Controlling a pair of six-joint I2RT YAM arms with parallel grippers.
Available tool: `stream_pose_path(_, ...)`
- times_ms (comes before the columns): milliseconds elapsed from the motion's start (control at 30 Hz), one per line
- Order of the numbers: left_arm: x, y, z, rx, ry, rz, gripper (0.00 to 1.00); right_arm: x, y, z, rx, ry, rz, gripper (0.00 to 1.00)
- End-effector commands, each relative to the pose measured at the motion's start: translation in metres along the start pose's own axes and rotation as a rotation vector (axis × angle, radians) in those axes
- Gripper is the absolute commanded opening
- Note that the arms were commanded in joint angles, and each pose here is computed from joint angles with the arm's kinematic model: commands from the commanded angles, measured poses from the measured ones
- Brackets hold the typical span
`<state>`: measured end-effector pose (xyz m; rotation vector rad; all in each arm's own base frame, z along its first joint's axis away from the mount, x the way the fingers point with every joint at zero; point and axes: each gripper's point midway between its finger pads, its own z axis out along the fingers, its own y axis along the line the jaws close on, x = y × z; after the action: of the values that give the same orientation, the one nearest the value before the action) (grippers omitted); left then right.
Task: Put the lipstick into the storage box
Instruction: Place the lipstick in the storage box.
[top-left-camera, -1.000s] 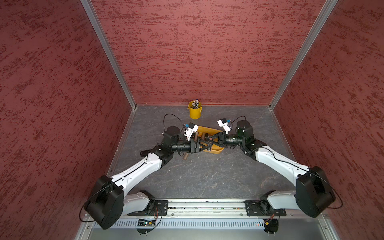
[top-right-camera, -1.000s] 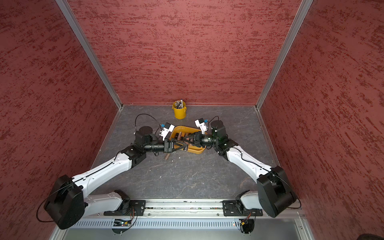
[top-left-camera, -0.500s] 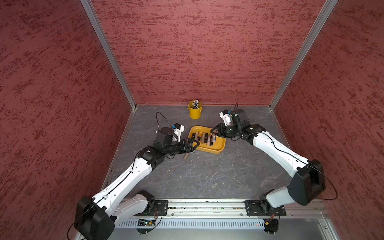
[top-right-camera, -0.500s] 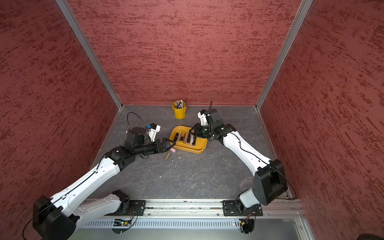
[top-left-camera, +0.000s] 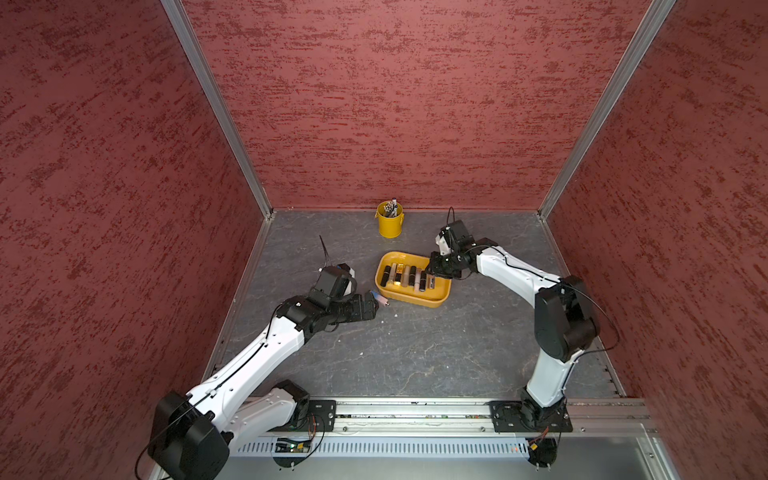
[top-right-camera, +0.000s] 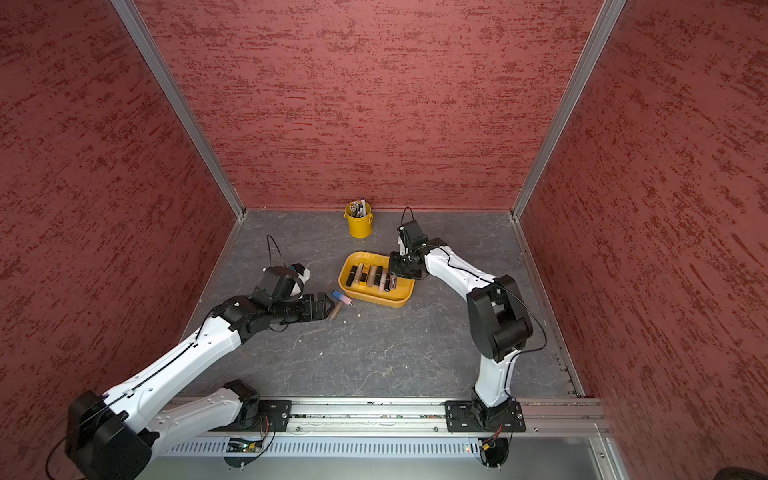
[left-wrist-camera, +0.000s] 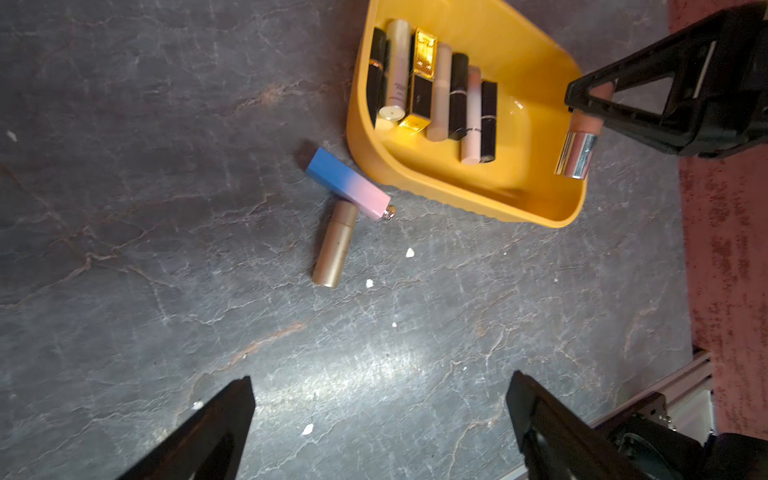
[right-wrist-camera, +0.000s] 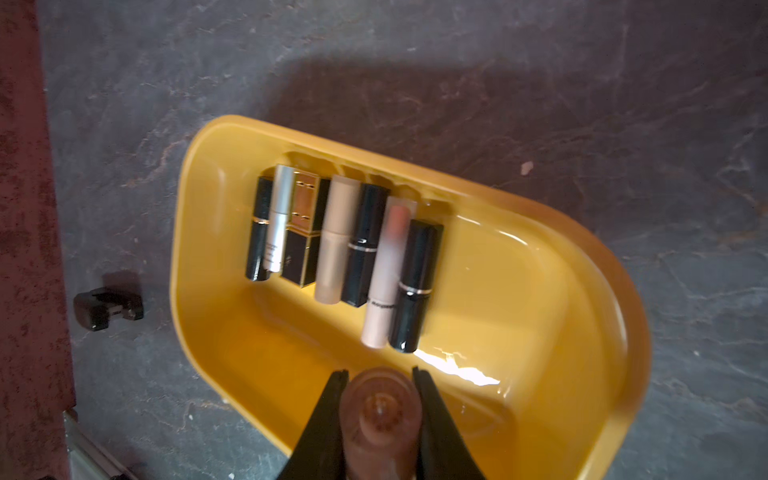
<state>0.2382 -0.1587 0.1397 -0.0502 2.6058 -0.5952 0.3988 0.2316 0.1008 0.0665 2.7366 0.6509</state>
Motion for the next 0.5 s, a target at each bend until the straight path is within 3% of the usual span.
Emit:
stream_pose_path(0, 0.005, 0.008, 0.007, -0.003, 0.018, 0.0, 1.0, -0.021, 0.001, 0.002, -0.018, -0.049, 0.015, 0.13)
stream_pose_path(200, 0.012, 0.019, 0.02, 0.028, 0.062, -0.069, 1.0, -0.025, -0.01, 0.018, -0.001, -0.033, 0.038, 0.13)
stream_pose_path(467, 0.009, 0.016, 0.018, 0.061, 0.051, -0.071, 1.0, -0.027, -0.016, 0.035, 0.005, -0.014, 0.056, 0.14)
